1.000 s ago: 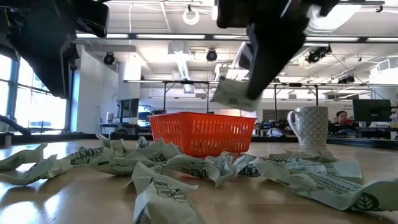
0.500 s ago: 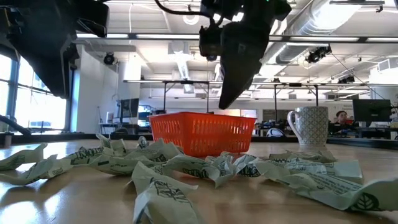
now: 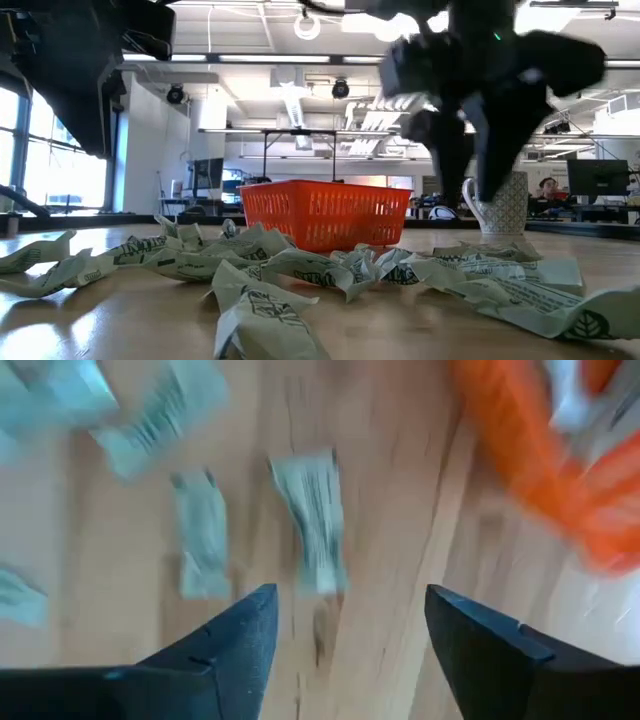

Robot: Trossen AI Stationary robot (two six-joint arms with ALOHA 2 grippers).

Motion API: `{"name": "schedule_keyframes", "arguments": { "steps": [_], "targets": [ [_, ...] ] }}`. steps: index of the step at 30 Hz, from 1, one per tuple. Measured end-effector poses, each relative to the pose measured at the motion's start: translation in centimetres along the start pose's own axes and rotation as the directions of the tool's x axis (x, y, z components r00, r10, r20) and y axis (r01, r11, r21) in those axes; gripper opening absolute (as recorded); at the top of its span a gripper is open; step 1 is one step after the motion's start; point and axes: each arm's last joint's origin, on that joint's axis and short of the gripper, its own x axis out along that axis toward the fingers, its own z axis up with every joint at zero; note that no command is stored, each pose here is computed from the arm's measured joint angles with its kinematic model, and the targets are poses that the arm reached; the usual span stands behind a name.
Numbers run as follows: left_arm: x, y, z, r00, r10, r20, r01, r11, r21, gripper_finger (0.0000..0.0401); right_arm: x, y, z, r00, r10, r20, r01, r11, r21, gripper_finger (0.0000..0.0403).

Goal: Pick and place Stevia / Truvia into bins
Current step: Put the stevia packet into the orange bin

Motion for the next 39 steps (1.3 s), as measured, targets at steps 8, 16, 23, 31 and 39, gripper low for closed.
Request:
{"name": "schedule_keyframes", "arguments": {
  "steps": [8,16,23,31,39],
  "targets": [
    [0.0,0.0,0.0,1.000,0.001,-0.001,-0.001,1.000,0.009,0.0168,1.6,0.3,-0.2,0.996,0.003,0.087,-0.008,0.999,0.051,0.0216],
    [0.0,0.0,0.0,1.000,0.001,-0.003,-0.001,1.000,0.011,0.0168,3.6,0.2,-1.9,0.995,0.056,0.079,-0.066,0.989,0.132,0.0198],
    [0.0,0.0,0.0,1.000,0.001,-0.003,-0.001,1.000,0.012,0.0168,3.6,0.0,-1.7,0.994,0.003,0.106,-0.020,0.986,0.166,0.0133],
    [0.0,0.0,0.0,1.000,0.001,-0.003,-0.001,1.000,0.012,0.0168,3.4,0.2,-1.7,0.994,0.060,0.097,-0.076,0.982,0.173,0.0009],
    [0.0,0.0,0.0,1.000,0.002,-0.001,-0.002,1.000,0.011,0.0168,-2.5,0.7,-0.4,0.964,0.077,0.254,-0.138,0.962,0.235,0.0005]
  ]
}}
